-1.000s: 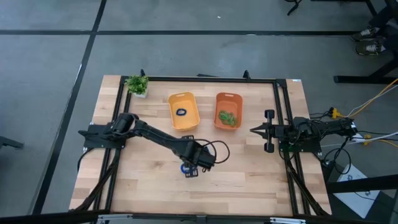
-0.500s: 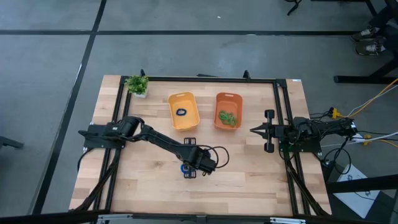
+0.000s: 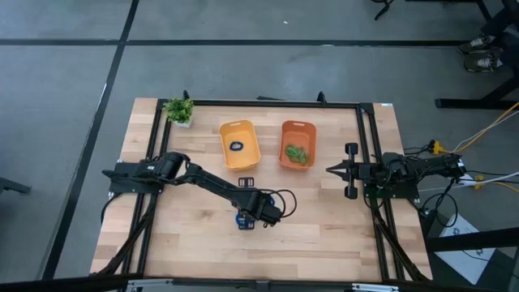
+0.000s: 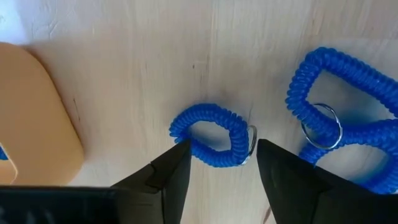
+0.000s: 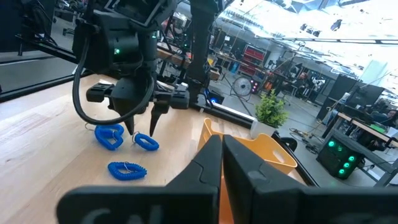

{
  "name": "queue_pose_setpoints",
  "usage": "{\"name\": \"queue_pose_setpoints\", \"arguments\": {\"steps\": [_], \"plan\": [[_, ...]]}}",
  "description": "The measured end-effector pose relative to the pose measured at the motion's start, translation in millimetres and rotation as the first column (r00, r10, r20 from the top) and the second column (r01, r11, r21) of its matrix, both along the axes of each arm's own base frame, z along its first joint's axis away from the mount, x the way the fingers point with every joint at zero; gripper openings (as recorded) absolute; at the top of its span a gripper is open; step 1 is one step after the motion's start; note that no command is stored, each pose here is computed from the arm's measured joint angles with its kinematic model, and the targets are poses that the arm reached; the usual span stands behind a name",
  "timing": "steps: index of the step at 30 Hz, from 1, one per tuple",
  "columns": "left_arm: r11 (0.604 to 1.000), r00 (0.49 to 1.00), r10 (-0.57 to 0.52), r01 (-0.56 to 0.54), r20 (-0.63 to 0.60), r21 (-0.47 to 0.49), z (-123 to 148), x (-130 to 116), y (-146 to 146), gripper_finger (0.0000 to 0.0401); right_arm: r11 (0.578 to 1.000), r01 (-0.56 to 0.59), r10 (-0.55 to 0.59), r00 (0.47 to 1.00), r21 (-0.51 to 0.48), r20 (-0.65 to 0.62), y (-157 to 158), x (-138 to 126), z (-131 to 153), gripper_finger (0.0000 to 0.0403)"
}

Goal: Sort spring keychains
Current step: Put the blue spring keychain into the yellow bin

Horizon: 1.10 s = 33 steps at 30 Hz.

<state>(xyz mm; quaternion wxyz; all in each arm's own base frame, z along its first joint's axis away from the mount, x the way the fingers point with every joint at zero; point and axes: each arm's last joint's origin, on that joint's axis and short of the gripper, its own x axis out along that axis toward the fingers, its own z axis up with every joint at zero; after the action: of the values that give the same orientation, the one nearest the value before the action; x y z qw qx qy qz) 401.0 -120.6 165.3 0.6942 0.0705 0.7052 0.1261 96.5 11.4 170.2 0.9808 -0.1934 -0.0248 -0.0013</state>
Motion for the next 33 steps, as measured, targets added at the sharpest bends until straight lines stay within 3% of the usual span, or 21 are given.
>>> {"name": "queue_pose_setpoints", "arguments": {"steps": [14,21,28,33], "plan": [[1.0,1.0,0.006,-0.006,0.0,-0.003,-1,0,0,0.0169,1.0,0.0,0.0,1.0,0.0,0.0,0,0,0,0.0016],[0.999,0.998,0.031,-0.033,-0.057,-0.019,-20,3,1,0.0169,1.0,0.0,0.0,1.0,0.0,0.0,0,0,0,0.0016],[0.999,0.998,0.026,-0.025,-0.055,0.027,-24,4,2,0.0168,1.0,0.0,0.0,1.0,0.0,-0.001,0,0,0,0.0016],[0.999,0.997,0.037,-0.037,-0.067,0.002,-25,4,4,0.0153,1.0,0.0,0.0,1.0,0.0,0.0,0,0,0,0.0016]]}}
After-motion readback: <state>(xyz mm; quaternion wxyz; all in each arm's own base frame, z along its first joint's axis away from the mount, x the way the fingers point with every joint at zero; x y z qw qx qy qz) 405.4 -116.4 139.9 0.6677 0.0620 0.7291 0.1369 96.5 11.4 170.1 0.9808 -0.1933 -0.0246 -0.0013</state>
